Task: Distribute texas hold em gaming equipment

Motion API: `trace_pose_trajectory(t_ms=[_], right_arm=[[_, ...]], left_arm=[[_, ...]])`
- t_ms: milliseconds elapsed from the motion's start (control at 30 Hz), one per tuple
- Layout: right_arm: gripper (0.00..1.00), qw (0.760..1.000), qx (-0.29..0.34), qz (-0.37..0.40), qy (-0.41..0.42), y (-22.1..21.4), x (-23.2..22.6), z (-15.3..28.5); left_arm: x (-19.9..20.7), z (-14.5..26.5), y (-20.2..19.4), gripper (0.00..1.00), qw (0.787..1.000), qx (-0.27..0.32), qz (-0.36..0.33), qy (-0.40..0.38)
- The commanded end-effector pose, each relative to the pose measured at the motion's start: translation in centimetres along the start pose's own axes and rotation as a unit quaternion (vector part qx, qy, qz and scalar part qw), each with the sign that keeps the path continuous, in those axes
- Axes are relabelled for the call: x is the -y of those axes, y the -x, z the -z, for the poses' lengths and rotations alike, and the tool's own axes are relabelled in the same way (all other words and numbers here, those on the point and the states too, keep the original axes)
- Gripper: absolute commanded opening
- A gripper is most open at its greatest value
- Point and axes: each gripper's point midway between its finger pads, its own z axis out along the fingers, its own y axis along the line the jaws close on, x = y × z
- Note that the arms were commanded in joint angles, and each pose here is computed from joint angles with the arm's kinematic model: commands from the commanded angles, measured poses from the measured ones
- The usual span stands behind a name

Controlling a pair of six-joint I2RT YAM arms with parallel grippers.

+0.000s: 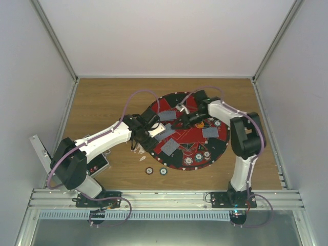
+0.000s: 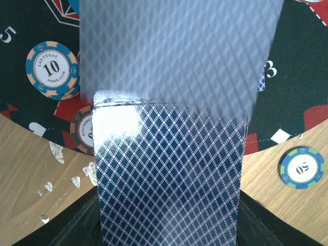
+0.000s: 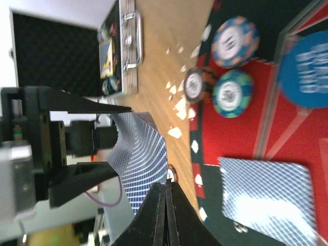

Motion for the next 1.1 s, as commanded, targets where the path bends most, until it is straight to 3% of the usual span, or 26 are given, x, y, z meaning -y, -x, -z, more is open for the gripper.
trace_pose_trajectory(t_ms=[0, 200, 433, 767, 1067], right_arm=[[0.01, 0.994, 0.102, -0.019, -0.034, 1.5, 1.8, 6.3], [0.00, 0.967, 0.206, -0.102, -0.105, -1.6, 7.9, 14.7], [0.01, 0.926, 0.276, -0.197, -0.169, -6.1, 12.9, 19.7], [0.01, 0.904, 0.277, -0.250, -0.209, -8.5, 16.2, 21.1], [0.37, 0.877, 0.287, -0.271, -0.273, -9.1, 16.9, 23.7]], left_arm=[[-0.1, 1.0, 1.0, 0.57, 1.000, 0.029, -0.006, 0.008], [-0.2, 0.9, 1.0, 0.57, 1.000, 0.028, -0.006, 0.008], [-0.2, 0.8, 0.8, 0.57, 1.000, 0.025, -0.006, 0.010], [-0.2, 0.7, 0.9, 0.57, 1.000, 0.023, -0.005, 0.009], [-0.3, 0.7, 0.9, 0.57, 1.000, 0.023, -0.005, 0.011]])
